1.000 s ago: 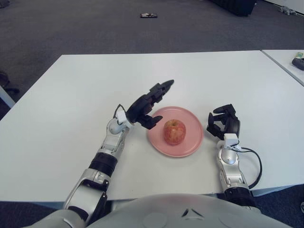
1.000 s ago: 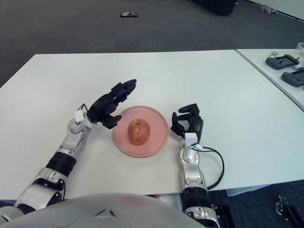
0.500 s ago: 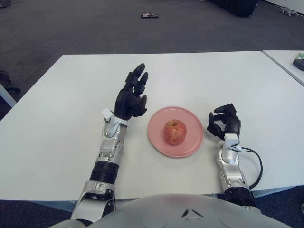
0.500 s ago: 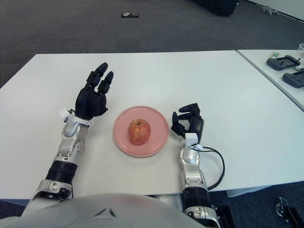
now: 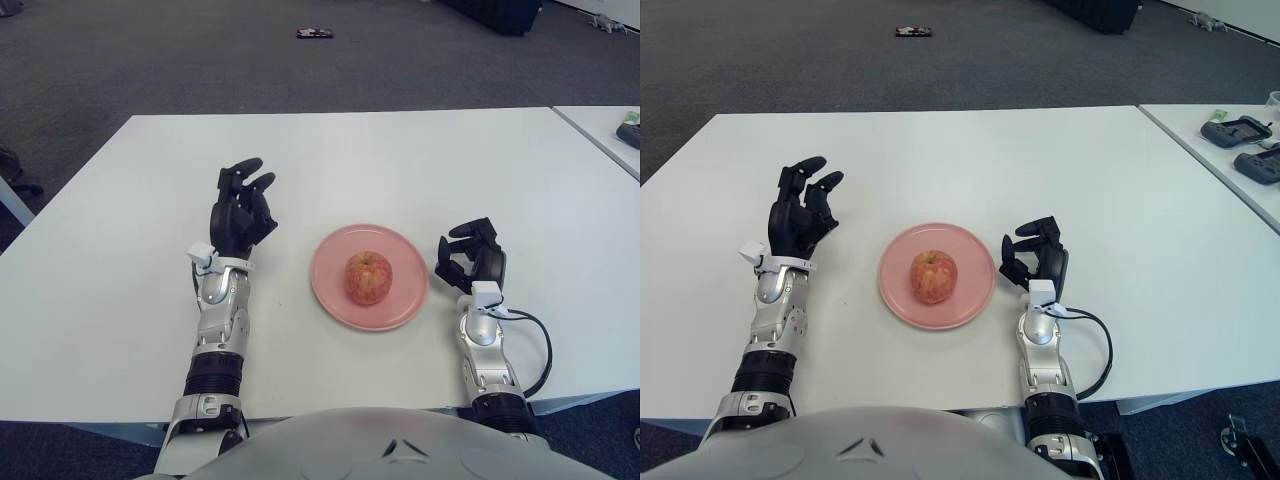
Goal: Put the apple into the plate.
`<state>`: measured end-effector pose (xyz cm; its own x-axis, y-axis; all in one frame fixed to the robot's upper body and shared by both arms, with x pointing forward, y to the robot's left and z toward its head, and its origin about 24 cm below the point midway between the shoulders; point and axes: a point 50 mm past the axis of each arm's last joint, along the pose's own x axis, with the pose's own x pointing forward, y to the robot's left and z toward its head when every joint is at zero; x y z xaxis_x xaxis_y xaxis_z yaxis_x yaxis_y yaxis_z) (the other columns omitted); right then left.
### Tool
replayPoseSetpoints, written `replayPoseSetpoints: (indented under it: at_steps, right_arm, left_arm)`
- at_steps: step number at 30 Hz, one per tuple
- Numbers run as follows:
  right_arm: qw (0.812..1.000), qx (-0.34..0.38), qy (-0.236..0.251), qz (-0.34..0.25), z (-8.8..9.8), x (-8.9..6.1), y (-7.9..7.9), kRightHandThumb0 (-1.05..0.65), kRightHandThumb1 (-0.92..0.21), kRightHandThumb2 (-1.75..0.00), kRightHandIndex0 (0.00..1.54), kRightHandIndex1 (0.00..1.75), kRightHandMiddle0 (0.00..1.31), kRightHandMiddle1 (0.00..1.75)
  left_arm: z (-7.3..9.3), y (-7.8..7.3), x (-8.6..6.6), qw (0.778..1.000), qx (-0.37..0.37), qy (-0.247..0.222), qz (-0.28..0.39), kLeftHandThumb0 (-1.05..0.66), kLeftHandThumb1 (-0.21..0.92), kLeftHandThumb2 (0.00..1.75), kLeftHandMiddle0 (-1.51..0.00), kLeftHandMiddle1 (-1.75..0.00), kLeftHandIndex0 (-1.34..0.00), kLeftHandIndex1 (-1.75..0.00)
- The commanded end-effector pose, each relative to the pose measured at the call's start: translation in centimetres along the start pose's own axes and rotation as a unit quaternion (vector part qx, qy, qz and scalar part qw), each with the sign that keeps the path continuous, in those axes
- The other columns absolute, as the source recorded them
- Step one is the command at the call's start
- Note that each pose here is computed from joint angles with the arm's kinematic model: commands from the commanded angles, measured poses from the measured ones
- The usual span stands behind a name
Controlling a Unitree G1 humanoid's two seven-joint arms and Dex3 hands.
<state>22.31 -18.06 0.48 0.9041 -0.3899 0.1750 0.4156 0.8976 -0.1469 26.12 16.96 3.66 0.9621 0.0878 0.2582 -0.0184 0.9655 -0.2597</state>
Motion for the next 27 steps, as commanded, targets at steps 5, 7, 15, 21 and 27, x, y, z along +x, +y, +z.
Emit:
replayPoseSetpoints:
  at_steps: [5,7,15,21,27]
  right_arm:
    - [1.000,-0.002,-0.006,0.002,-0.1,0.0,-0.1,-0.40,-0.57,-1.01,0.66,1.42,0.41,1.75]
    - [1.000,-0.002,-0.007,0.003,-0.1,0.0,-0.1,-0.40,-0.57,-1.01,0.66,1.41,0.41,1.75]
    - [1.000,-0.004,-0.007,0.003,0.0,0.0,-0.1,-0.40,-0.60,-0.98,0.68,1.37,0.40,1.75]
    - [1.000,-0.006,-0.004,0.003,-0.1,-0.1,-0.1,-0.40,-0.60,-0.97,0.68,1.37,0.39,1.75]
    - [1.000,-0.007,-0.003,0.003,0.0,-0.1,-0.2,-0.39,-0.62,-0.95,0.68,1.36,0.38,1.75]
  left_arm:
    - [-2.5,1.3,0.0,0.998,0.028,0.038,0.032,-0.59,0.82,1.21,-0.65,-1.74,-0.48,-1.74]
    - [-3.2,1.8,-0.2,0.997,0.039,0.057,0.031,-0.51,0.66,1.16,-0.72,-1.74,-0.48,-1.74]
    - [-4.7,2.3,-0.9,0.994,0.052,0.094,0.023,-0.42,0.52,1.08,-0.87,-1.75,-0.46,-1.75]
    - [-5.7,2.7,-1.6,0.992,0.040,0.120,0.029,-0.41,0.54,1.05,-0.90,-1.75,-0.44,-1.75]
    - [-6.1,2.8,-2.3,0.990,0.029,0.134,0.031,-0.41,0.55,1.04,-0.91,-1.75,-0.43,-1.75]
